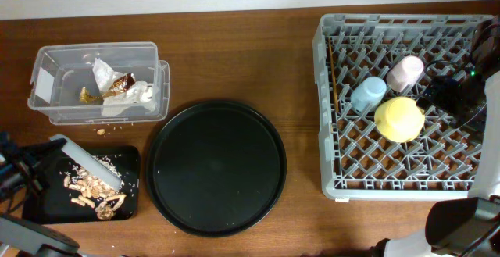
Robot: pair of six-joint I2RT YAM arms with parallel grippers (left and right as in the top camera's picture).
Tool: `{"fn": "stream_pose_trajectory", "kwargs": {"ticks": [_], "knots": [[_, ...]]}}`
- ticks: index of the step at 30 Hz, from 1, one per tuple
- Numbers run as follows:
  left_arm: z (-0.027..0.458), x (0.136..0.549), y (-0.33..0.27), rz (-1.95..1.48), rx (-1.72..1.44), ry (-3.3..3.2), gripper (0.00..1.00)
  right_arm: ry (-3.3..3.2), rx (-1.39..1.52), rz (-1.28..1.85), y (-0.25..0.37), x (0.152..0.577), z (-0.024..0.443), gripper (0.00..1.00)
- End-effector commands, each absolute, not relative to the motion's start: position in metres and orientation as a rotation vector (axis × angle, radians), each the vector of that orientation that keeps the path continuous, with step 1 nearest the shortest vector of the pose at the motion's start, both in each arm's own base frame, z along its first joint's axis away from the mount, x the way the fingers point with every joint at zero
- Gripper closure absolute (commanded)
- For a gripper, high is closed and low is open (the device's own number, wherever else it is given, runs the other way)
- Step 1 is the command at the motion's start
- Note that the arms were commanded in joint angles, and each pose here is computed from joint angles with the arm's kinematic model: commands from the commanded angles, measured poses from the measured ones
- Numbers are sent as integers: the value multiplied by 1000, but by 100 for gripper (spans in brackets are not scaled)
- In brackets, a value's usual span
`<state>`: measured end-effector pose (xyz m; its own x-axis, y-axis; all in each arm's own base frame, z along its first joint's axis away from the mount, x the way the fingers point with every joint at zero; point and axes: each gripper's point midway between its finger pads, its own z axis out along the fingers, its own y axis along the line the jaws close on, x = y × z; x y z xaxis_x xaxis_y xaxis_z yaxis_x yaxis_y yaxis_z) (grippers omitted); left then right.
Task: Sort waste into correct bins and load items into the dishwasher rack
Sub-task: 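Carry the empty plate back and set it on the round tray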
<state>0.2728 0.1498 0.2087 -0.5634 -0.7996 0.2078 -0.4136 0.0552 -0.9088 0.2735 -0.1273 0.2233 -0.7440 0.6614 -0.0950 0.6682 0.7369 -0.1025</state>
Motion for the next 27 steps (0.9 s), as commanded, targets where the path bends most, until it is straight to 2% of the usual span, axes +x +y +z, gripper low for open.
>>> {"fn": "stream_pose_trajectory", "kwargs": {"ticks": [1,11,16,21,23,27], "knots": [[227,269,139,-1546,-1138,1953,99,2865,1122,-208,-129,272,225,1],[232,271,124,-1521,-1051,2009,99,2865,1122,-208,-129,272,225,1],[236,279,46,-1525,-753,2304,99,2865,1122,-208,-129,272,225,2],[225,281,-63,-1563,-233,2605,99,2865,1122,-208,-129,272,225,1],[197,279,-103,-1380,-141,2850,99,2865,1122,-208,-129,272,225,1],[143,283,-132,-576,-182,3116,99,2865,1122,-208,-129,272,225,1]]}}
